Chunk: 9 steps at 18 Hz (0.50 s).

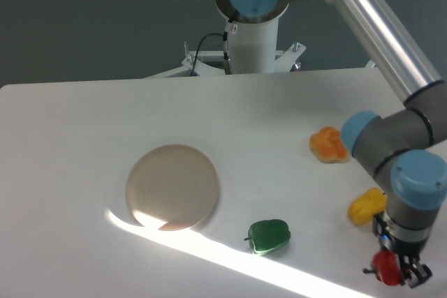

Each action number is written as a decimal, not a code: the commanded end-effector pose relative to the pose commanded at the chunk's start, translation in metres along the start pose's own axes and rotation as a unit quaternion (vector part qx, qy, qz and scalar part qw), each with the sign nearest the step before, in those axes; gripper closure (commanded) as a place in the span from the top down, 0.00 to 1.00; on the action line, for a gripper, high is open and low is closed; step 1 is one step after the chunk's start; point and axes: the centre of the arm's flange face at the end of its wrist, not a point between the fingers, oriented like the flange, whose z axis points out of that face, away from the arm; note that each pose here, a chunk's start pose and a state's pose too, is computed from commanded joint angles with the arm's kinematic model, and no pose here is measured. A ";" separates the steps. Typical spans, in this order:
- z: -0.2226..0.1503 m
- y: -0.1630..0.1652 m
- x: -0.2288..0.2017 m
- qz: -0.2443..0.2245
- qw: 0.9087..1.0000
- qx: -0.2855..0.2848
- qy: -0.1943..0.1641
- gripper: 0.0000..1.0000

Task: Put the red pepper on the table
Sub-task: 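Lift the red pepper and carry it toward the open table area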

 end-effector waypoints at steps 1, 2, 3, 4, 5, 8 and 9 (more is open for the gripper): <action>-0.006 -0.003 0.009 0.002 1.000 0.001 0.005 0.60; -0.012 -0.005 0.017 0.002 1.000 0.002 0.008 0.60; -0.016 -0.008 0.027 0.004 1.000 0.002 0.014 0.60; -0.023 -0.012 0.040 0.006 1.000 0.004 0.020 0.60; -0.027 -0.014 0.051 0.008 1.000 0.007 0.026 0.60; -0.043 -0.018 0.087 0.035 0.998 0.014 0.040 0.60; -0.045 -0.015 0.097 0.044 0.998 0.011 0.045 0.60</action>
